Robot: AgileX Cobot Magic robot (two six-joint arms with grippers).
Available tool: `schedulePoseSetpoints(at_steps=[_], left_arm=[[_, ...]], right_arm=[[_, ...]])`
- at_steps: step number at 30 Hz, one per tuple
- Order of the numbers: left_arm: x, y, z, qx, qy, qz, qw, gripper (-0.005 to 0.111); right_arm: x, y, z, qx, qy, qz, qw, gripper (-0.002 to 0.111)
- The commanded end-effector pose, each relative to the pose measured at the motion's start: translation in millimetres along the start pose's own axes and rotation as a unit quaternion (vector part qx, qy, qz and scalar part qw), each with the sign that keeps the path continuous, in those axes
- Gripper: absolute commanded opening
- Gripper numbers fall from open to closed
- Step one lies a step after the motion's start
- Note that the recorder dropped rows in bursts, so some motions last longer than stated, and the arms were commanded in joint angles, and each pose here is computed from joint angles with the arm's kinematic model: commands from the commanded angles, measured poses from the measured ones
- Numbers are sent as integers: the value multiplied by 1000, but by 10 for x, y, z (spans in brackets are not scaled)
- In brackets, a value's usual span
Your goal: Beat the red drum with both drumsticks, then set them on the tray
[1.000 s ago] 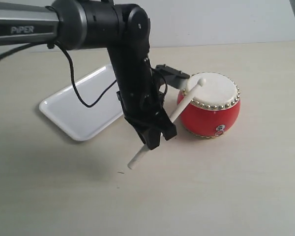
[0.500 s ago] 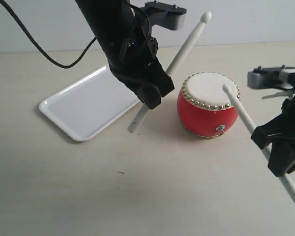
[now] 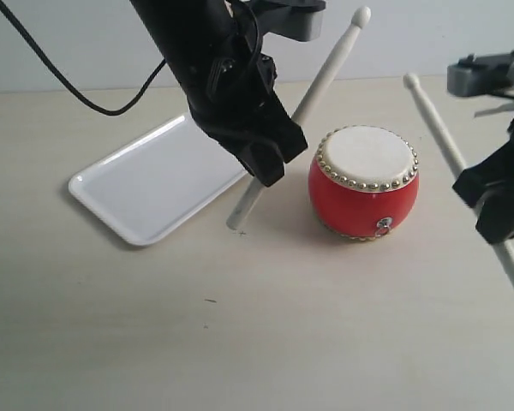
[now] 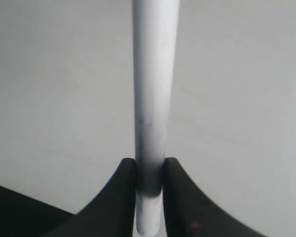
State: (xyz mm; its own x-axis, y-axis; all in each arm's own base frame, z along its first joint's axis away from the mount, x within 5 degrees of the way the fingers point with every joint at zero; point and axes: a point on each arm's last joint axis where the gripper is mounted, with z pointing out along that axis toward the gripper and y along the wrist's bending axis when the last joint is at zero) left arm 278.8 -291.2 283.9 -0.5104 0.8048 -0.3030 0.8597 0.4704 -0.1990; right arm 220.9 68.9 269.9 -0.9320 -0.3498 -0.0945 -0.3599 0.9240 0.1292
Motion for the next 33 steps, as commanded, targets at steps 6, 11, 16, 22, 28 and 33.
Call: schedulePoseSetpoints(at_steps=[6, 11, 16, 22, 28, 33], left_arm=[[39, 245, 1013, 50, 103, -36, 993, 0], [115, 312, 1363, 57, 144, -41, 987, 0], [61, 262, 1112, 45, 118, -30, 992, 0], [17, 140, 335, 29, 32, -17, 999, 0], [549, 335, -290, 4, -6, -78, 997, 0], [1189, 536, -555, -22, -81, -163, 983, 0]], right_arm=[[152, 42, -374, 20, -75, 5, 997, 0], [179, 50, -411, 21, -83, 4, 996, 0], [207, 69, -450, 16, -93, 4, 996, 0], [148, 275, -443, -103, -105, -1, 989, 0], [-33, 355, -351, -172, -118, 19, 978, 0], [-323, 571, -114, -221, -136, 17, 966, 0]])
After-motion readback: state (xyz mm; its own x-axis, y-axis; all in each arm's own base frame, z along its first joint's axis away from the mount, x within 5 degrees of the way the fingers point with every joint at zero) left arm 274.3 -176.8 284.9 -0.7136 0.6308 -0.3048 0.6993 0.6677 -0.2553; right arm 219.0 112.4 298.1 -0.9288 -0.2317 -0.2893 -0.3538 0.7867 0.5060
